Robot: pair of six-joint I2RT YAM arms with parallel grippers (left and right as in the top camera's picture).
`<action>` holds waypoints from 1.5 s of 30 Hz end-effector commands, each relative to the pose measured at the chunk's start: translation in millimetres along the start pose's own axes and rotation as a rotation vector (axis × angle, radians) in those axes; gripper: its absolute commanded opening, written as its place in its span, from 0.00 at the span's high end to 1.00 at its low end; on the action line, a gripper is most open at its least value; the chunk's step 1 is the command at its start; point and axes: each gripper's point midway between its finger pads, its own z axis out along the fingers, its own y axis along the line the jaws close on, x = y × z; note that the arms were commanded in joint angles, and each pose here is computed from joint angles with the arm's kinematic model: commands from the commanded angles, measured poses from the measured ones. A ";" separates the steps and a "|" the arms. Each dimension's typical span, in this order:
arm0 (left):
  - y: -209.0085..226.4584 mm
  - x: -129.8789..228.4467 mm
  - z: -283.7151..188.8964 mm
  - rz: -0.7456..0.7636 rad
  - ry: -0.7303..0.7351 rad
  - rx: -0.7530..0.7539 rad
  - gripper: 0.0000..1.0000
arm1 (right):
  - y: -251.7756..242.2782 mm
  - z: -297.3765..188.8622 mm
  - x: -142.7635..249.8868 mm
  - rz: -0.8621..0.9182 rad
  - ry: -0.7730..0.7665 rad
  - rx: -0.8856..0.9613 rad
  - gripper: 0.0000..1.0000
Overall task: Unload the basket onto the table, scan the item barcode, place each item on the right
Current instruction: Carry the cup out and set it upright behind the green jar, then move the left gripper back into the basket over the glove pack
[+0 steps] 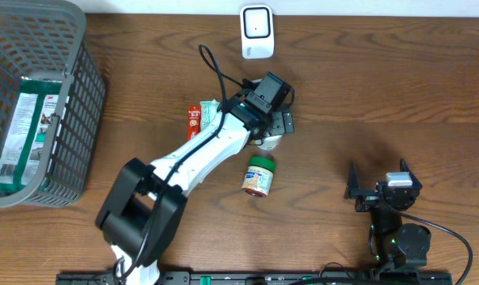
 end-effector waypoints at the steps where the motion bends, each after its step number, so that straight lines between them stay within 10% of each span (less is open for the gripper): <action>1: -12.6 -24.1 -44.3 0.065 -0.099 0.043 0.06 | 1.6 0.1 1.5 -0.010 0.005 -0.008 0.01; 12: 59.9 -88.8 -177.2 0.073 -0.259 -0.121 0.06 | 1.6 0.1 1.4 -0.010 0.005 -0.008 0.01; 23: 235.5 -148.4 -292.5 -0.303 -0.487 -0.348 0.06 | 1.6 0.1 1.4 -0.010 0.005 -0.008 0.01; 45: 449.9 -144.4 -340.7 -0.747 -0.609 -0.614 0.06 | 1.6 0.1 1.6 -0.010 0.005 -0.008 0.01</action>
